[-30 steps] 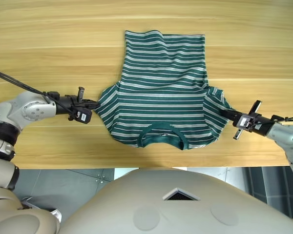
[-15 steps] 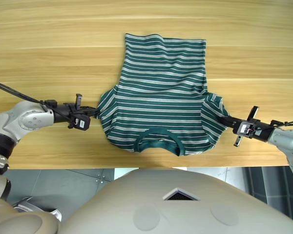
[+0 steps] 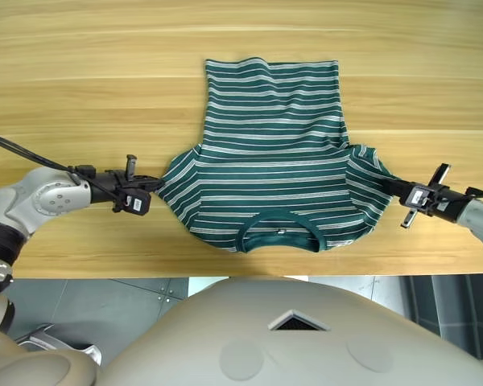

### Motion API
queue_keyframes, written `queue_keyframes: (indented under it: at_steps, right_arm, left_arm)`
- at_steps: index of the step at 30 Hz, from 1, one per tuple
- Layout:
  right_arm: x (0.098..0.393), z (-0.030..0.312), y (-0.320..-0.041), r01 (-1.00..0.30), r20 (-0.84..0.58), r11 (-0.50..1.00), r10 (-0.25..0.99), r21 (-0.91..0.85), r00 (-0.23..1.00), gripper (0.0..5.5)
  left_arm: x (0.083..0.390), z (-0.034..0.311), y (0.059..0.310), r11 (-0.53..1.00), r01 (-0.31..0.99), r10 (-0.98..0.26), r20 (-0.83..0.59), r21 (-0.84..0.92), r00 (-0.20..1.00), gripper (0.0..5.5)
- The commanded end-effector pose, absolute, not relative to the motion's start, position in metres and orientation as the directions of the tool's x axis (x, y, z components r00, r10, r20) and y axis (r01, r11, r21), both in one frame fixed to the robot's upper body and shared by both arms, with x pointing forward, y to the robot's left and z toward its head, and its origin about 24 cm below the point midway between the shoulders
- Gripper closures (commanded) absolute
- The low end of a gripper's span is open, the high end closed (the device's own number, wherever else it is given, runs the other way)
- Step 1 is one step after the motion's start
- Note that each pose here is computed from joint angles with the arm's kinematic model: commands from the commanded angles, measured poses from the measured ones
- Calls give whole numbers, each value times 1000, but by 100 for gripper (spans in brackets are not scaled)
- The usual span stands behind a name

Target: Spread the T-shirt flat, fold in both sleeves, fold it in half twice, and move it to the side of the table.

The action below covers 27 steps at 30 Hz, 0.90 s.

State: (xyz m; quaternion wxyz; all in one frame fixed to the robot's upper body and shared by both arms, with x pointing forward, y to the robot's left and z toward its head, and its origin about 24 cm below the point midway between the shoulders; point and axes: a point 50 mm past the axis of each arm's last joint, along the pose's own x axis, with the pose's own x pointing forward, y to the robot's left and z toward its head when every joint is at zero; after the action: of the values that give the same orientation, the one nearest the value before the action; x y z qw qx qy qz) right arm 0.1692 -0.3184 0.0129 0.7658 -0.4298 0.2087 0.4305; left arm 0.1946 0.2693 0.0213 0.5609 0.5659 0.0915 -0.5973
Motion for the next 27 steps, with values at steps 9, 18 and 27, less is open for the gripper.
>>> queue_keyframes:
  at_steps: [9, 18, 27]
  right_arm:
    - [146, 0, -306, -897, -730, 242, 523, -370, 441, 547]
    - [147, 24, -294, -889, -649, 257, 611, -380, 454, 460]
    - [154, 21, -307, -866, -693, 295, 520, -403, 499, 305]
  left_arm:
    - [167, 5, 258, -326, 863, -566, -811, 385, 147, 550]
    - [183, 21, 258, -237, 850, -608, -754, 470, 247, 466]
    - [186, 15, 282, -257, 842, -513, -805, 475, 297, 341]
